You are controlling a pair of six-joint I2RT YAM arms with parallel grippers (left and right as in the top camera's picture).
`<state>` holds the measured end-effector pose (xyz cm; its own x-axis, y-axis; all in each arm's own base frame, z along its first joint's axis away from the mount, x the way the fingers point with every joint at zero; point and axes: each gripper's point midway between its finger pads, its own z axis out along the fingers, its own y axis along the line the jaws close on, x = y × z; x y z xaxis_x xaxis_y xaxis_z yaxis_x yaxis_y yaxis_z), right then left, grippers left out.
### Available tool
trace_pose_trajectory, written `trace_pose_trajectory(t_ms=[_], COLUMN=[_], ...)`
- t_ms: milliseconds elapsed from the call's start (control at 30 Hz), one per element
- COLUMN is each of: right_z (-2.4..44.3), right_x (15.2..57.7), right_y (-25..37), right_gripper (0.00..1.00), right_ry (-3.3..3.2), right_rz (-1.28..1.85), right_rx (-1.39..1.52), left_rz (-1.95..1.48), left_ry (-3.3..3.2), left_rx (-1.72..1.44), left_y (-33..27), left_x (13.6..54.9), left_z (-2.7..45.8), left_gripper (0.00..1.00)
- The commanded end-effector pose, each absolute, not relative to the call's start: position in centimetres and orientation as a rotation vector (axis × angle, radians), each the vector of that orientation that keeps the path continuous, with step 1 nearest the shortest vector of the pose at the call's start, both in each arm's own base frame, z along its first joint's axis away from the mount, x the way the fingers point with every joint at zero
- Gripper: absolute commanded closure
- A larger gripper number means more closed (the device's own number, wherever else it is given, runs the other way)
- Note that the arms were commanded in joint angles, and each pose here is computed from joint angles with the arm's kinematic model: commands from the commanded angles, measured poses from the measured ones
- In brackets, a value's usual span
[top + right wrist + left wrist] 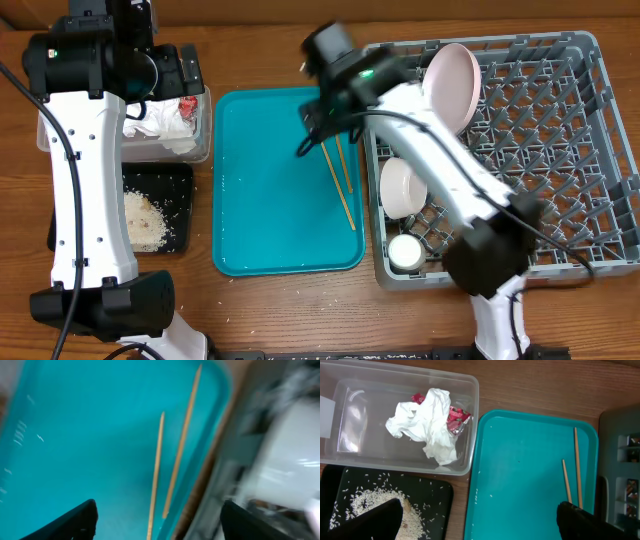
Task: Sort waste into correct bins and load items into the dishwasher
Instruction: 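Reach the right gripper to the chopsticks and grasp one chopstick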
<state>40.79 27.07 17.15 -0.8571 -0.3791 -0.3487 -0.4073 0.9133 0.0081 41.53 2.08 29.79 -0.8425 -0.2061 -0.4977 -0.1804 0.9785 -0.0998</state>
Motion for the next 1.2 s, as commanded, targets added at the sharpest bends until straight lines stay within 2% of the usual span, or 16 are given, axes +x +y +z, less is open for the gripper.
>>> trace_pose_trajectory(t_ms=[0, 233, 533, 800, 933, 1167], right_z=[12.7, 6.3, 3.4, 0.8, 0.1, -1.3], right_x=[40.1, 38.4, 37.1, 35.0, 34.5, 33.4], right_y=[27.2, 26.6, 27.1, 26.9, 26.5, 26.0], right_gripper=[0.24, 0.30, 0.40, 0.41, 0.48, 0.69], right_ry=[2.822, 2.937, 2.948, 2.978, 2.995, 3.033], right_rz=[0.064, -0.019, 0.054, 0.073, 0.066, 0.078], right_rx=[-0.658, -0.808, -0.949, -1.051, -1.057, -1.055], left_rz=[-0.061, -0.061, -0.061, -0.061, -0.061, -0.061], left_ry=[2.589, 2.589, 2.589, 2.589, 2.589, 2.589], left_rx=[-0.280, -0.280, -0.280, -0.280, -0.280, -0.280], left_y=[2.1, 2.1, 2.1, 2.1, 2.1, 2.1], left_x=[41.8, 41.8, 41.8, 41.8, 41.8, 41.8], left_z=[29.9, 29.9, 29.9, 29.9, 29.9, 29.9], left_gripper=[0.00, 0.00, 0.00, 0.00, 0.00, 0.00])
